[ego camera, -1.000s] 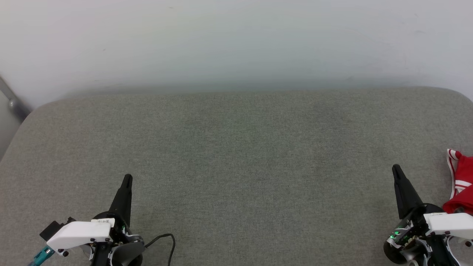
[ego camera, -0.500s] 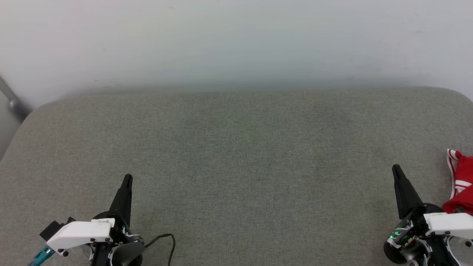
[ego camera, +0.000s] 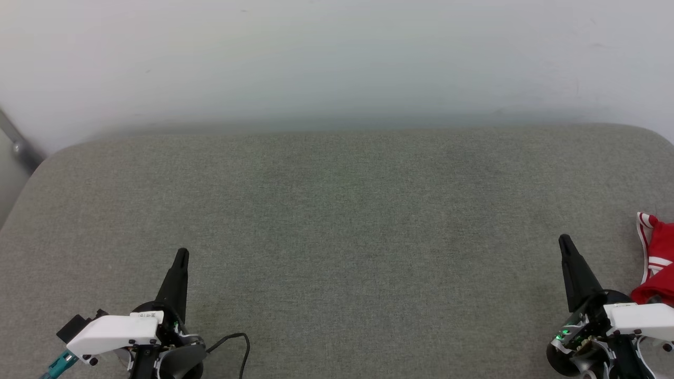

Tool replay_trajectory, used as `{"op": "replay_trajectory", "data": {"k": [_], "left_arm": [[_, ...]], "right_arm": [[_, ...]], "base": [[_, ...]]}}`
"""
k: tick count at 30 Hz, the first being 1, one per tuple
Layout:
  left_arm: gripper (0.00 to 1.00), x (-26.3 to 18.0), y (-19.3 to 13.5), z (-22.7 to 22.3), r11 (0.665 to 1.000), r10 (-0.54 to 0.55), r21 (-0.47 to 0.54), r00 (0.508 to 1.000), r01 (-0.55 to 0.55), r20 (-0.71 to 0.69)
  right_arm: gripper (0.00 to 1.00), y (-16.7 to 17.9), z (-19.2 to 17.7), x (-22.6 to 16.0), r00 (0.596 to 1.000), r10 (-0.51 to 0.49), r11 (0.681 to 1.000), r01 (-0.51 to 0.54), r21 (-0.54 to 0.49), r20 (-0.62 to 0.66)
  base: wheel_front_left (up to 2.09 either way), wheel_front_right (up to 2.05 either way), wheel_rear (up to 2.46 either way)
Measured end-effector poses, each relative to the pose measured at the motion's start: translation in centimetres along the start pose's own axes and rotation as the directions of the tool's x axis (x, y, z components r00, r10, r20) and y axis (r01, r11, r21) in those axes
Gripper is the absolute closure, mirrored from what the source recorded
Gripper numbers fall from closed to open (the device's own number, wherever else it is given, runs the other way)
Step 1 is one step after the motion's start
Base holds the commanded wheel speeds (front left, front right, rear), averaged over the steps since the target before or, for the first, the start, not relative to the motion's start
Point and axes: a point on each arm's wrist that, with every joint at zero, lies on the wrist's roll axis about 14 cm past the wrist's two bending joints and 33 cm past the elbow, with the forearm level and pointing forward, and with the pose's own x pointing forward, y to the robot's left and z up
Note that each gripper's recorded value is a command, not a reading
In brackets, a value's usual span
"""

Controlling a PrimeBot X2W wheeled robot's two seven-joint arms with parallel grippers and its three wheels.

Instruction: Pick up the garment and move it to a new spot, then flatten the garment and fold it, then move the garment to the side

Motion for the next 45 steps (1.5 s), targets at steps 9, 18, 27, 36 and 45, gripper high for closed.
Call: {"op": "replay_trajectory", "data": {"k": [9, 18, 27, 36, 45], "left_arm": [[1.0, 0.0, 0.0, 0.0, 1.0, 0.0, 0.0, 1.0, 0.0, 0.0], [1.0, 0.0, 0.0, 0.0, 1.0, 0.0, 0.0, 1.0, 0.0, 0.0], [1.0, 0.0, 0.0, 0.0, 1.0, 0.0, 0.0, 1.0, 0.0, 0.0], [1.0, 0.0, 0.0, -0.01, 1.0, 0.0, 0.0, 1.0, 0.0, 0.0], [1.0, 0.0, 0.0, -0.01, 1.0, 0.0, 0.0, 1.0, 0.0, 0.0]], "right_arm": [[1.0, 0.0, 0.0, 0.0, 1.0, 0.0, 1.0, 0.0, 0.0, 0.0], [1.0, 0.0, 0.0, 0.0, 1.0, 0.0, 1.0, 0.0, 0.0, 0.0], [1.0, 0.0, 0.0, 0.0, 1.0, 0.0, 1.0, 0.0, 0.0, 0.0], [1.0, 0.0, 0.0, 0.0, 1.0, 0.0, 1.0, 0.0, 0.0, 0.0], [1.0, 0.0, 0.0, 0.0, 1.0, 0.0, 1.0, 0.0, 0.0, 0.0]], "base": [[0.0, 0.0, 0.0], [0.0, 0.0, 0.0], [0.0, 0.0, 0.0], [0.0, 0.0, 0.0], [0.0, 0.0, 0.0]]}}
